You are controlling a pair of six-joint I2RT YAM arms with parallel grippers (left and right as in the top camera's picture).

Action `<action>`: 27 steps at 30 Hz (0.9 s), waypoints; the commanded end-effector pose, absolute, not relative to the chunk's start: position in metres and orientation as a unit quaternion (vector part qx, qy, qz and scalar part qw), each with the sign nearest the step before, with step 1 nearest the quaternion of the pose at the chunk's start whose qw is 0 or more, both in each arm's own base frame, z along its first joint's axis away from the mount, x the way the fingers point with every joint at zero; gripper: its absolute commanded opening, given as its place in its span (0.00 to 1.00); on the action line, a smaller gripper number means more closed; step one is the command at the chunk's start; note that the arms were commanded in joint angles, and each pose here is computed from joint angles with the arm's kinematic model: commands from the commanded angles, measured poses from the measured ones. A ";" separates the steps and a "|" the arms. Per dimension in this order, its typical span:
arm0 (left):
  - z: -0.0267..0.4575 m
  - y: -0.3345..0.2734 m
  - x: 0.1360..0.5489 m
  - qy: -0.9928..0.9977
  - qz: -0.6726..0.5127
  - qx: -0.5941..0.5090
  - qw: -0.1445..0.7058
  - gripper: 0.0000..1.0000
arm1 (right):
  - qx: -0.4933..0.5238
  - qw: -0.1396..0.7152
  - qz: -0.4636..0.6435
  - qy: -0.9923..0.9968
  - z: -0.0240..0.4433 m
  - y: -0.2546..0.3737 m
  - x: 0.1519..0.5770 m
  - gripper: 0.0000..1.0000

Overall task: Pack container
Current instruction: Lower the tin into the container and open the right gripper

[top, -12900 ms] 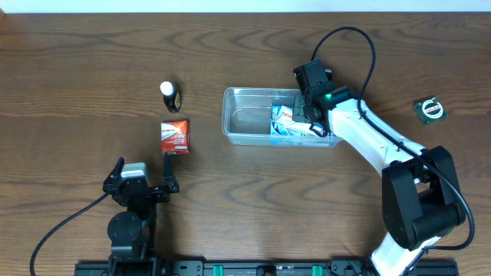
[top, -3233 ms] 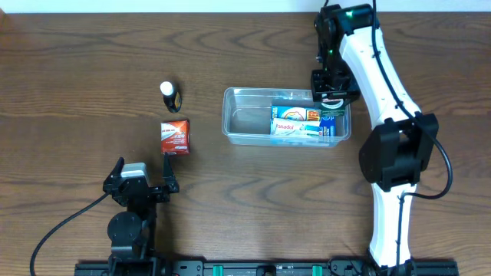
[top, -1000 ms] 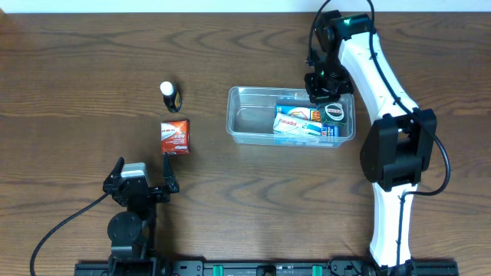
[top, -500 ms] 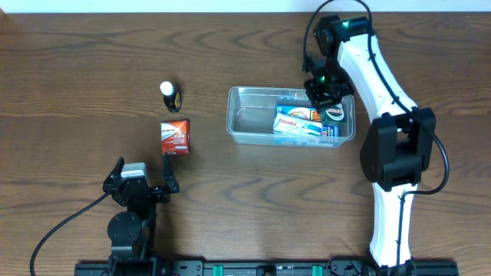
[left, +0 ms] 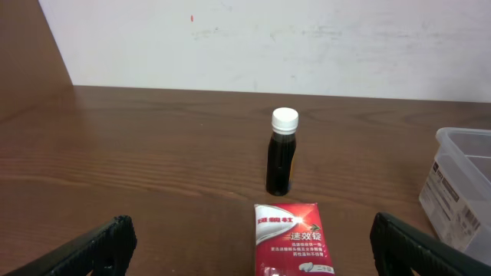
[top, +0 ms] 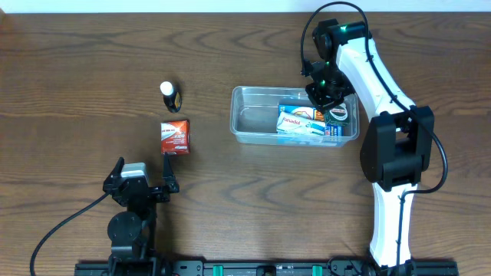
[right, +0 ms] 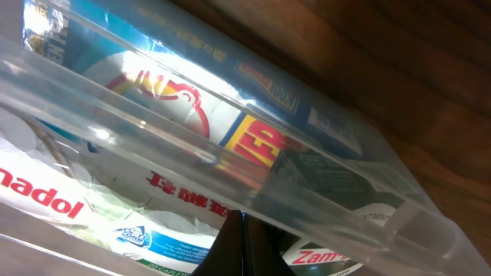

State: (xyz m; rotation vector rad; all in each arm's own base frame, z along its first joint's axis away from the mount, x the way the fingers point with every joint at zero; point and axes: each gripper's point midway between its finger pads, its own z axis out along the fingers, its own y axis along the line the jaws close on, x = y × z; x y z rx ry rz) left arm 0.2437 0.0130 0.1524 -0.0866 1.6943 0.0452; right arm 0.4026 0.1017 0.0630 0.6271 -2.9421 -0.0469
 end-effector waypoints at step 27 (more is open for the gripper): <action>0.132 0.016 0.244 0.765 0.033 -0.038 0.642 0.98 | 0.234 0.016 -0.043 -0.971 0.060 0.132 0.421 0.01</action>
